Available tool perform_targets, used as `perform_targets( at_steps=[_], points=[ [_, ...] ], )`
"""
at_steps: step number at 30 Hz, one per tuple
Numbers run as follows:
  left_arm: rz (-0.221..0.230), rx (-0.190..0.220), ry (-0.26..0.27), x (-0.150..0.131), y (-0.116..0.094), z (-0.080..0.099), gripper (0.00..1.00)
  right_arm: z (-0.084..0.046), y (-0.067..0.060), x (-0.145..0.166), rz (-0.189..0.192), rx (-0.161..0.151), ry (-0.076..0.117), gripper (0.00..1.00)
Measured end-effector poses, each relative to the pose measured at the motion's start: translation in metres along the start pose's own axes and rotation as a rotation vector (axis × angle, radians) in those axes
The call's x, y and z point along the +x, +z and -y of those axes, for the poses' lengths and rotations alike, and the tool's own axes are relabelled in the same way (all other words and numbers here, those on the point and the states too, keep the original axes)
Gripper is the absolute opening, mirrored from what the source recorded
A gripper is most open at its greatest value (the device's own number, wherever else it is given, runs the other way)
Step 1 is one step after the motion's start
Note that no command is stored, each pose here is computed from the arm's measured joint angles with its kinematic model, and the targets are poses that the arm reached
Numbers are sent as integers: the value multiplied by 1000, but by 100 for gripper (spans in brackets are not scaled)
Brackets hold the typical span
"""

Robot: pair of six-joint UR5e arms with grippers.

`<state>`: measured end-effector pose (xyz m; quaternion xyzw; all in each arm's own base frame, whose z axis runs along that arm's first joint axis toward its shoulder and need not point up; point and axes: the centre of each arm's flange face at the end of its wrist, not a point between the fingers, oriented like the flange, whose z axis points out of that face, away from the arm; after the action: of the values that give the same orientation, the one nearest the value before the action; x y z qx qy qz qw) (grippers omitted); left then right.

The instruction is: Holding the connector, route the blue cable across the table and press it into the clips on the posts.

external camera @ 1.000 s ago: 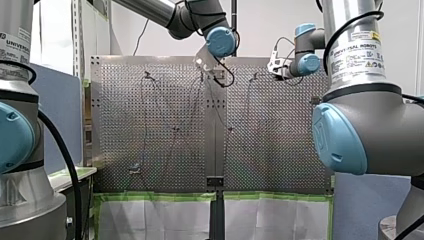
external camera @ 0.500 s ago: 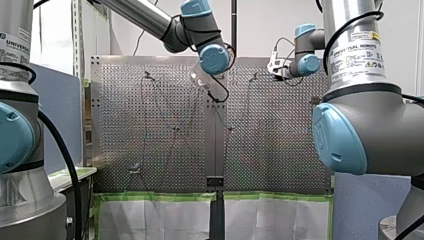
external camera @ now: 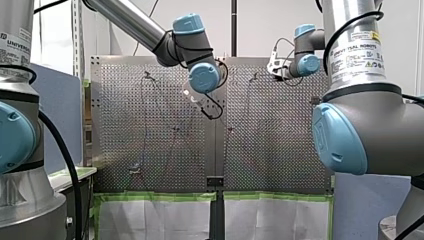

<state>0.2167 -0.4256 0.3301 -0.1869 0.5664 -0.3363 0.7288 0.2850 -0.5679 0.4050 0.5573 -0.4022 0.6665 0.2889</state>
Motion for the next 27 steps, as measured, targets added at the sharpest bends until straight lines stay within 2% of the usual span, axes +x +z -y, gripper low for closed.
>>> perform_targets(
  at_steps=[5, 17, 23, 27],
  points=[
    [5, -8, 28, 4, -7, -15, 100, 2, 0, -1, 3, 2, -1, 0],
    [0, -10, 138, 12, -32, -49, 100, 2, 0, -3, 6, 3, -2, 0],
    [-23, -22, 207, 15, -46, -67, 100, 2, 0, -3, 7, 3, -2, 0],
    [-58, -35, 260, 18, -60, -85, 100, 2, 0, -3, 7, 3, -4, 0]
  ],
)
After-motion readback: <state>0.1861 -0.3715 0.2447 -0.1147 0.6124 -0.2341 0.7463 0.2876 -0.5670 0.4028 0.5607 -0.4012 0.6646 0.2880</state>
